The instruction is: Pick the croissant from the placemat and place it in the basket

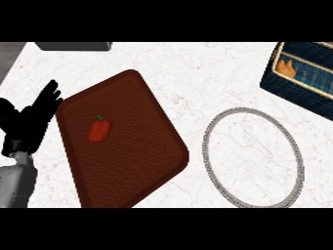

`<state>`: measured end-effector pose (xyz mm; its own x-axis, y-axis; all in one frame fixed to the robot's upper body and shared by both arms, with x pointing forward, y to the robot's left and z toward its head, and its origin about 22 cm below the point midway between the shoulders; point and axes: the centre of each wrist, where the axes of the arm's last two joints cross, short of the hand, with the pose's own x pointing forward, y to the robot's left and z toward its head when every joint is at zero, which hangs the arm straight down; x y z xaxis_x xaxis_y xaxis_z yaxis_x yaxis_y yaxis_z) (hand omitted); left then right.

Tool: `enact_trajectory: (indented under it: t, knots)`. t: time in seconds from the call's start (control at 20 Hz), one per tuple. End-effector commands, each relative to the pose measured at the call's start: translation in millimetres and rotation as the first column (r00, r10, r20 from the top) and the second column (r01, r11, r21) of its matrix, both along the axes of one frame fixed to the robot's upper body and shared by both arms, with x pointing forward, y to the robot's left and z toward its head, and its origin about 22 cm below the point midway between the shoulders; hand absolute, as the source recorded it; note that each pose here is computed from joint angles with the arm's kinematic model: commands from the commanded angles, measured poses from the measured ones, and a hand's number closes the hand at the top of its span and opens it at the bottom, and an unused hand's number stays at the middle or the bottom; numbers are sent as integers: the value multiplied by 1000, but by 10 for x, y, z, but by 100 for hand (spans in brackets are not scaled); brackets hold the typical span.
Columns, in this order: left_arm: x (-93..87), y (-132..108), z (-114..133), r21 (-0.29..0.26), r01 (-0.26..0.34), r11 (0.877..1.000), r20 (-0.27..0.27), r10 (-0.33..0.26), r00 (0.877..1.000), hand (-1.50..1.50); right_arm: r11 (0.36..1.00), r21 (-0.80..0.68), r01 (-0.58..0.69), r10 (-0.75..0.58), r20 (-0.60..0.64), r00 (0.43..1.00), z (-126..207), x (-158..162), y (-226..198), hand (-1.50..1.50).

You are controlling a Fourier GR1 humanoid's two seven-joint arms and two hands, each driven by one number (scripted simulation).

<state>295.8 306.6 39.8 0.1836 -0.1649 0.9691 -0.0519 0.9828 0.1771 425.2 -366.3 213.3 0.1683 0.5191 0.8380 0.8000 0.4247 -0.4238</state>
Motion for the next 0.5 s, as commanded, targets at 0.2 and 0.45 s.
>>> enact_trajectory:
  t: [0.2,0.45]
  knots:
    - [-161,301,-68,15,-33,999,-4,33,999,0,968,234,90,-142,216,966,2,-507,-732,-150]
    - [-12,219,39,10,-30,1000,0,30,1000,0,966,258,-6,-45,191,981,311,-1061,-1298,-150]
